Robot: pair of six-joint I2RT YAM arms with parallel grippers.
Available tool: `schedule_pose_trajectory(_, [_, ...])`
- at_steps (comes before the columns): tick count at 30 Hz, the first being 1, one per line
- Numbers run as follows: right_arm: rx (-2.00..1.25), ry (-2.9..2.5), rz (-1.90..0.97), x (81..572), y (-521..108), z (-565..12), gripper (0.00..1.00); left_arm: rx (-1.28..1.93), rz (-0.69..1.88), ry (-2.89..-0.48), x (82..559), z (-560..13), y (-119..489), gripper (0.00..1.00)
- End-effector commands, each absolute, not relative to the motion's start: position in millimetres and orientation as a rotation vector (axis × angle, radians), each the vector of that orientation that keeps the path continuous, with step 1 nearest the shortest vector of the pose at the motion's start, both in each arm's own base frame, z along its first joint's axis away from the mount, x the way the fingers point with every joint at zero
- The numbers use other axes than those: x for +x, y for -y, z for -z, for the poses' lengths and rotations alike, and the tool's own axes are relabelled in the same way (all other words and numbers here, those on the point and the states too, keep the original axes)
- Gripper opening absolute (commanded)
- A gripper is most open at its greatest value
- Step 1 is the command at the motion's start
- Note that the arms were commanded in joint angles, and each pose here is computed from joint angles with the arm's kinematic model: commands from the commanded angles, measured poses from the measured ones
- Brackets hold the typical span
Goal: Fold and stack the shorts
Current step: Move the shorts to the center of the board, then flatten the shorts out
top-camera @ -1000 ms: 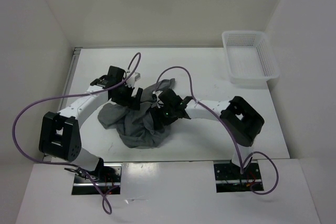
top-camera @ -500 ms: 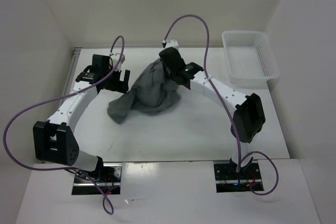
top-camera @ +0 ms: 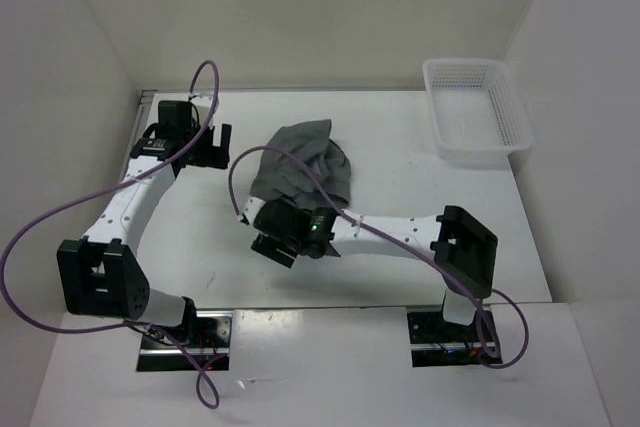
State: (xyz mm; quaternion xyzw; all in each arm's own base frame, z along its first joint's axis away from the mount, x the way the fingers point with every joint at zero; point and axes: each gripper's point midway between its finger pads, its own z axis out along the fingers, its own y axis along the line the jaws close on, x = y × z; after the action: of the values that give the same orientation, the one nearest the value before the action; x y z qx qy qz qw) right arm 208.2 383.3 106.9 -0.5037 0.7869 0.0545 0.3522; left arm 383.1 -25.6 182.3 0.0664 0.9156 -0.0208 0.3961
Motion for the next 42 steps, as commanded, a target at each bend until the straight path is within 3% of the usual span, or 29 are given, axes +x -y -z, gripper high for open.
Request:
schedule_pose_trajectory(1, [-1.215, -2.028, -0.22, 209.6, -370.2, -145.3, 0.82, 0.185, 0.08, -2.283, 378.9, -192.0, 30.2, 1.0])
schedule_pose_trajectory(6, [-0.815, -1.939, -0.413, 232.2, -350.2, -216.3, 0.85, 0.198, 0.108, -2.29, 376.7, -188.4, 34.4, 1.0])
schedule_pose_trajectory(8, [-0.558, -1.951, -0.528, 273.2, -321.3, -234.1, 0.87, 0.228, 0.123, -2.308, 374.4, -180.7, 44.1, 1.0])
schedule_pose_trajectory(13, [-0.029, -2.099, -0.463, 341.9, -251.4, -199.1, 0.86, 0.343, 0.233, -2.371, 361.5, -160.9, 79.8, 1.0])
schedule_pose_trajectory(20, [0.071, -2.242, -0.257, 339.7, -213.1, -140.4, 0.79, 0.57, 0.297, -2.316, 377.7, -172.7, 161.0, 1.0])
schedule_pose_trajectory(27, [0.047, -2.346, -0.347, 311.7, -218.0, -98.3, 0.74, 0.725, 0.179, -2.364, 367.7, -124.3, 206.6, 1.0])
schedule_pose_trajectory(32, [0.052, -2.347, -0.328, 321.1, -222.2, -80.6, 0.74, 0.701, 0.024, -2.374, 367.2, -96.1, 191.0, 0.91])
schedule_pose_trajectory(35, [0.031, -2.343, -0.307, 337.2, -231.8, -73.6, 0.74, 0.696, -0.007, -2.385, 367.7, -88.6, 186.9, 0.8])
schedule_pose_trajectory(36, [0.015, -2.352, -0.294, 340.1, -233.6, -69.1, 0.74, 0.7, -0.01, -2.393, 367.5, -85.0, 186.8, 0.75])
schedule_pose_trajectory(37, [0.018, -2.339, -0.304, 348.4, -240.0, -72.3, 0.72, 0.698, -0.009, -2.391, 370.3, -85.7, 188.5, 0.6])
schedule_pose_trajectory(40, [-0.001, -2.392, -0.236, 354.7, -241.0, -50.3, 0.66, 0.694, -0.023, -2.391, 373.1, -85.1, 188.0, 0.48])
schedule_pose_trajectory(42, [0.078, -2.413, -0.156, 360.1, -223.4, -39.1, 0.54, 0.691, -0.02, -2.383, 375.4, -88.3, 189.4, 0.42])
